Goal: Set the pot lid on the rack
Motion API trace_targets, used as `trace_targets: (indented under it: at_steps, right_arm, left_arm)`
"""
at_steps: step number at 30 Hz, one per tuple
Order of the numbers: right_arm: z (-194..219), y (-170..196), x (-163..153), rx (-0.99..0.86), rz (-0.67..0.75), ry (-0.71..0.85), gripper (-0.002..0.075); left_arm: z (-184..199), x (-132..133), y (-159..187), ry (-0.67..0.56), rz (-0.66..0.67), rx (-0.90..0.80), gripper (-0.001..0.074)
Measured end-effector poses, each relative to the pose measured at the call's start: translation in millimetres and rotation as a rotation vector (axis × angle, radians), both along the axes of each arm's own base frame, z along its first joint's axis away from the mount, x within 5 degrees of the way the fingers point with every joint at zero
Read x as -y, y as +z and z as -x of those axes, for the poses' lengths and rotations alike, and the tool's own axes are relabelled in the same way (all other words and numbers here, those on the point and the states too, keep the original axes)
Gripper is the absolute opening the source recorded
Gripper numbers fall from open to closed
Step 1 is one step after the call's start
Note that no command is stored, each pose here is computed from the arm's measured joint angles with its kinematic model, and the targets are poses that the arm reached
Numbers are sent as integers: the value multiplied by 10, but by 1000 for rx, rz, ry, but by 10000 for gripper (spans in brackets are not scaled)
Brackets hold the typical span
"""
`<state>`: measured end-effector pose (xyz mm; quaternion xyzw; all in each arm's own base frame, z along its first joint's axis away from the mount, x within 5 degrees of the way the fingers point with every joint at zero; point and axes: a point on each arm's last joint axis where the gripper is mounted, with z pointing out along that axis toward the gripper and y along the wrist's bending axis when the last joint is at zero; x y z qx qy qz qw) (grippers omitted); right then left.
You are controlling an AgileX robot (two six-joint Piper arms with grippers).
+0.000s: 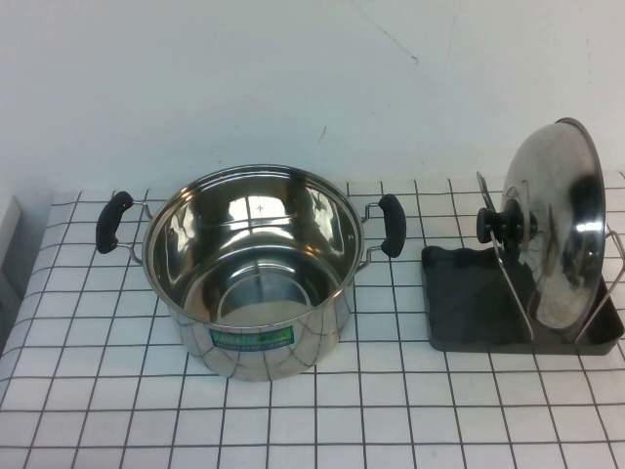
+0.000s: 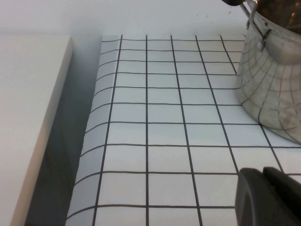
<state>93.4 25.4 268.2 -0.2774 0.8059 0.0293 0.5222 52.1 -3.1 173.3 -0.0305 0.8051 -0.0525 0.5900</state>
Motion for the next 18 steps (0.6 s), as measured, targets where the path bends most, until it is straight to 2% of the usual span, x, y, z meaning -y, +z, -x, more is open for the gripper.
trace_targets:
  at_steps: [10,18]
  right_arm:
    - [1,0,-2,0,0,2,-1]
    - [13,15,-67,19,-3,65,-1]
  left_arm:
    - [0,0,0,0,-1,0,-2]
    - [0,0,0,-1,-2,0,-2]
